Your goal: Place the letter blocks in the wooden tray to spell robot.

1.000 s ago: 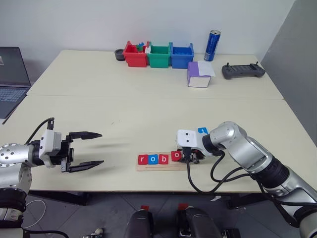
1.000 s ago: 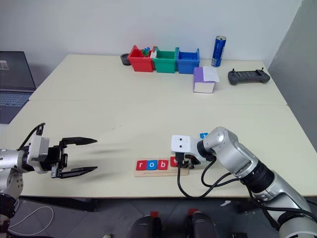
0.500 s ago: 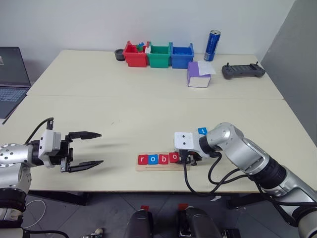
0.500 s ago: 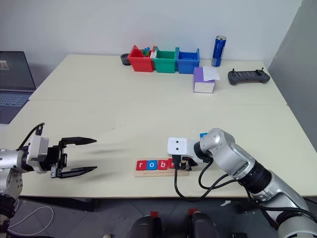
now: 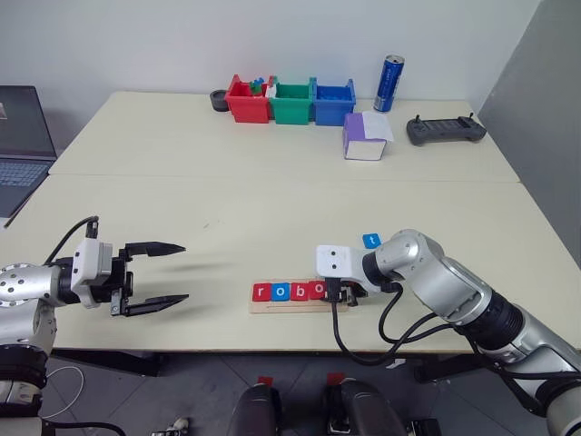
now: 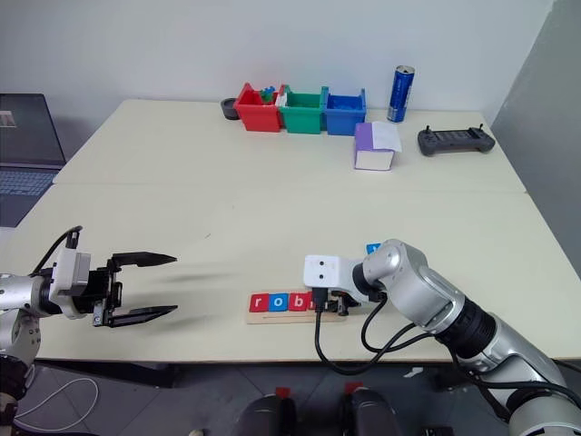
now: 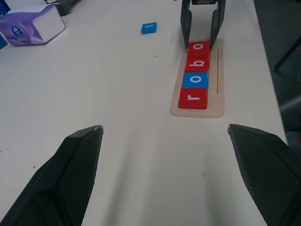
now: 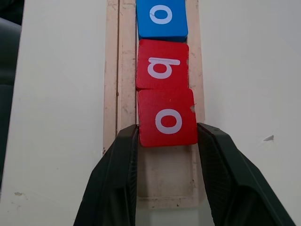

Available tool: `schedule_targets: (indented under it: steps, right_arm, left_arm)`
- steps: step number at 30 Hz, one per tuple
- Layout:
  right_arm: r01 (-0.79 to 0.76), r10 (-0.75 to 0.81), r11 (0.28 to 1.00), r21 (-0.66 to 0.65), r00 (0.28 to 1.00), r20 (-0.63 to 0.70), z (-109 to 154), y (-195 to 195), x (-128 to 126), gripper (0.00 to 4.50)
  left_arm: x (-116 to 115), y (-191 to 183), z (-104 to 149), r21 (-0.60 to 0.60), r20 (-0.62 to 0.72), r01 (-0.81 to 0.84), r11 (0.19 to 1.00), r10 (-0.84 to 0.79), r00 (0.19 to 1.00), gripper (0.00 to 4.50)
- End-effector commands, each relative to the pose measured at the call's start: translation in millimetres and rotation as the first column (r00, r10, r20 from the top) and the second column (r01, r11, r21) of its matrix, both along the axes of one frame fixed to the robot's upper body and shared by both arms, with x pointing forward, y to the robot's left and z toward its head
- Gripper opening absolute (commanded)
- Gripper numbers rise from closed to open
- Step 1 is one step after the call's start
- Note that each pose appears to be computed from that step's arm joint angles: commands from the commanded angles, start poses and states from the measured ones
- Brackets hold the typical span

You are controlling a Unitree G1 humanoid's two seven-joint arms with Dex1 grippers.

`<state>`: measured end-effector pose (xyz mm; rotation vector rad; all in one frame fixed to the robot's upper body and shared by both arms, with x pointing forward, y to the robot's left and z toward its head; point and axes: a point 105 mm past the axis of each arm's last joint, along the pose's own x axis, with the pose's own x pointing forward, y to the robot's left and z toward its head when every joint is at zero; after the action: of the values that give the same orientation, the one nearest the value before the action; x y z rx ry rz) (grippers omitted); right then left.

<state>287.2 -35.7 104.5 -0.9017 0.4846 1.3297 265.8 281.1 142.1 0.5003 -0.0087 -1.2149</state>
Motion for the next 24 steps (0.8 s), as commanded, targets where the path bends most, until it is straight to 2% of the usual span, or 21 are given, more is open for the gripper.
schedule_targets:
  steps: [1, 20, 24]
  right_arm:
    - [-0.017, 0.017, 1.000, 0.004, 1.000, 0.025, 4.2, 4.1, -2.5, 1.47]
    - [-0.025, 0.026, 0.999, -0.021, 0.998, 0.051, 2.8, 10.0, 1.9, 1.47]
    - [-0.028, 0.029, 1.000, -0.011, 0.998, 0.059, 6.9, 12.0, 2.6, 2.82]
  left_arm:
    - [1.6, 4.3, 13.2, 0.014, 0.053, -0.007, 1.000, 0.007, 0.999, 4.50]
    - [2.9, 3.4, 13.4, 0.015, 0.057, -0.006, 1.000, 0.005, 0.998, 4.50]
    - [3.6, 3.9, 14.0, 0.019, 0.059, -0.008, 1.000, 0.007, 0.998, 4.50]
